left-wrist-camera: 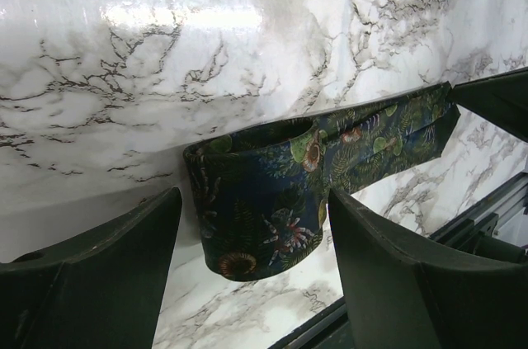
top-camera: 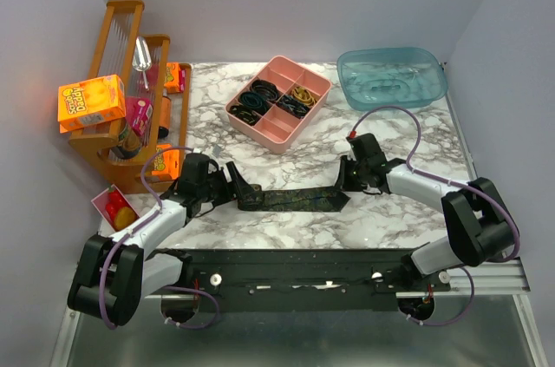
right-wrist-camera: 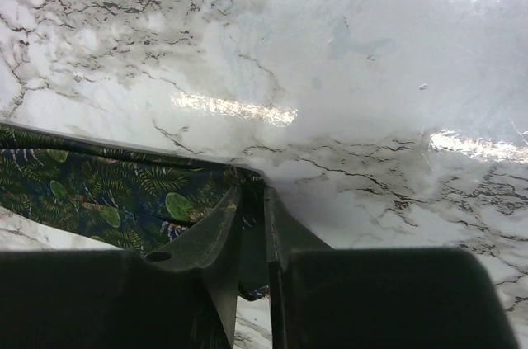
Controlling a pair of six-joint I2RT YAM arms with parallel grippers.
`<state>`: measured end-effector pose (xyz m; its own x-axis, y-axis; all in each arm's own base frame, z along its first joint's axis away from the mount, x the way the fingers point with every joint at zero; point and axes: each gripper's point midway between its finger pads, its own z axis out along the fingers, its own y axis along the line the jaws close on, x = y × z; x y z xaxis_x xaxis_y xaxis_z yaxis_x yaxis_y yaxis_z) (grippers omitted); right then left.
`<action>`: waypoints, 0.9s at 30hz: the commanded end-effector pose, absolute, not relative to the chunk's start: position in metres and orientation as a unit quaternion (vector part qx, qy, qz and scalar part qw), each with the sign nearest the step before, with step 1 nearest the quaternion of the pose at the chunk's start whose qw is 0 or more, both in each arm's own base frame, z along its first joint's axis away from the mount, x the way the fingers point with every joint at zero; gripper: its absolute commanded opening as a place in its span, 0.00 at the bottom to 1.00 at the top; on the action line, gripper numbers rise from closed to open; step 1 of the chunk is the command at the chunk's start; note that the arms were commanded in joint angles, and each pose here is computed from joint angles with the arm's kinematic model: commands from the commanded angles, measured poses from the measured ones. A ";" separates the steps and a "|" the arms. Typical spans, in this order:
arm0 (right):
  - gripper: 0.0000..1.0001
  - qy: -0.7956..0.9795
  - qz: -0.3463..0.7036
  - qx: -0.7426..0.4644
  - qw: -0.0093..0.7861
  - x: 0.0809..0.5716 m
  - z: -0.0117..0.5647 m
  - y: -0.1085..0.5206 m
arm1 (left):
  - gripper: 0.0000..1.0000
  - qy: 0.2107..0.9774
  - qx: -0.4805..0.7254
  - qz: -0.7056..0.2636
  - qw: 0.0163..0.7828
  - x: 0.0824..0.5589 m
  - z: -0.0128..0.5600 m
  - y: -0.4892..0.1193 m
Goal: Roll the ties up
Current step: Roll the tie at the center of the board.
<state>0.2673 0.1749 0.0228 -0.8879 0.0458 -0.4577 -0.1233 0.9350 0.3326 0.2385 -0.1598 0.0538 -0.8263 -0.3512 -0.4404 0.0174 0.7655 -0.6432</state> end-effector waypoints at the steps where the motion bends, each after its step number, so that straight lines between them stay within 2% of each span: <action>1: 0.19 0.946 0.194 -0.025 0.258 0.272 0.039 0.179 | 0.82 0.897 -0.090 -0.319 0.291 0.244 0.059 -0.156; 4: 0.13 0.944 0.199 -0.029 0.261 0.272 0.046 0.180 | 0.82 0.897 -0.091 -0.321 0.291 0.244 0.060 -0.156; 11: 0.08 0.937 0.217 -0.049 0.269 0.267 0.063 0.184 | 0.82 0.900 -0.089 -0.312 0.291 0.246 0.061 -0.154; 21: 0.07 0.938 0.247 -0.064 0.236 0.234 0.068 0.184 | 0.82 0.904 -0.088 -0.303 0.288 0.249 0.059 -0.153; 27: 0.07 0.950 0.225 -0.058 0.210 0.220 0.045 0.173 | 0.82 0.905 -0.087 -0.302 0.287 0.252 0.058 -0.153</action>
<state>0.2416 0.1818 0.0668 -0.8653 0.0152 -0.5010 -0.2265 0.8798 0.4178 0.2406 -0.1559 0.0511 -0.8350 -0.3314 -0.4393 0.0075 0.7913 -0.6113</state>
